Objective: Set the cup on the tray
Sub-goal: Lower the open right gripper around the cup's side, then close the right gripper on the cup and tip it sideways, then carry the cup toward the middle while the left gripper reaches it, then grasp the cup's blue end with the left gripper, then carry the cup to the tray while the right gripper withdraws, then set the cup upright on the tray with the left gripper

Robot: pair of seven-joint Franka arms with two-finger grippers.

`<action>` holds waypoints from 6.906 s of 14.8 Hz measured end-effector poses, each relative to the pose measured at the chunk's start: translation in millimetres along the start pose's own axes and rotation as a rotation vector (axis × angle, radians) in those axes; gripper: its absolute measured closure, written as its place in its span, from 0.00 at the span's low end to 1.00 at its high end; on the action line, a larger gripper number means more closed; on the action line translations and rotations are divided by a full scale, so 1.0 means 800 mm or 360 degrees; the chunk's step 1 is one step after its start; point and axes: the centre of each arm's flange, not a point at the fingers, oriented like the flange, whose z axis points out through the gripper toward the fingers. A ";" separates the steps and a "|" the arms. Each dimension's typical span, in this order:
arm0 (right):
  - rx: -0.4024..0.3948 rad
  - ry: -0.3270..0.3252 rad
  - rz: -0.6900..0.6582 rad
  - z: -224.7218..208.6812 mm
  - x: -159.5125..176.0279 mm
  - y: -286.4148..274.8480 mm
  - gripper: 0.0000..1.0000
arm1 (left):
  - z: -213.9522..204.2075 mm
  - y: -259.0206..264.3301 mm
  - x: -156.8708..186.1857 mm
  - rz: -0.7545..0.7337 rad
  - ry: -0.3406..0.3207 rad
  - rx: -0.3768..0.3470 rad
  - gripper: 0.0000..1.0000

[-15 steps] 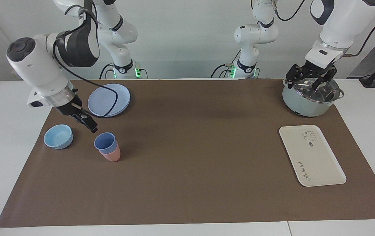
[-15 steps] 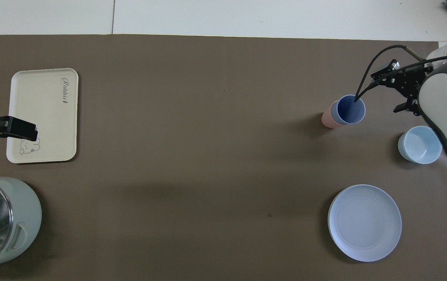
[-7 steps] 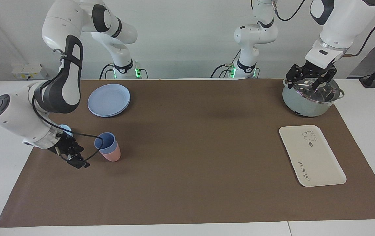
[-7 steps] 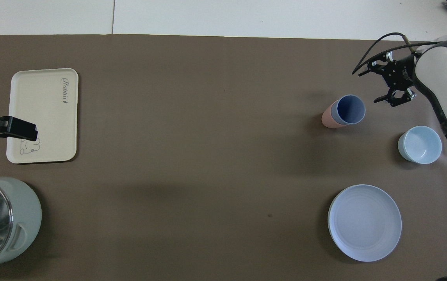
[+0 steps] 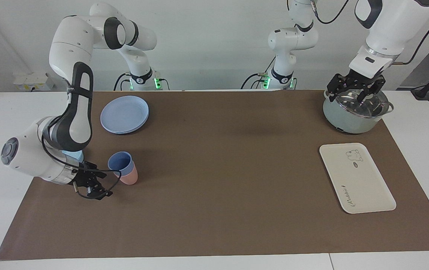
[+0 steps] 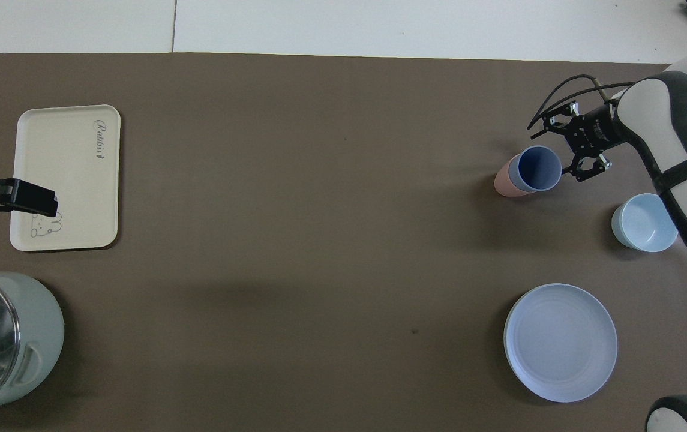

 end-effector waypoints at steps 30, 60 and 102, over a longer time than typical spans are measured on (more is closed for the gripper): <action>-0.0007 -0.0602 0.0131 0.032 -0.290 -0.017 0.22 | 0.000 0.000 0.000 0.0000 0.0000 0.0000 0.00; 0.0111 -0.0380 0.0440 0.024 -0.515 -0.068 0.22 | 0.034 0.399 -0.031 -0.0650 0.0459 -0.0551 0.13; 0.0390 -0.0654 0.0731 0.043 -0.047 0.062 0.22 | 0.278 -0.247 0.048 -0.0599 0.0558 -0.0129 0.91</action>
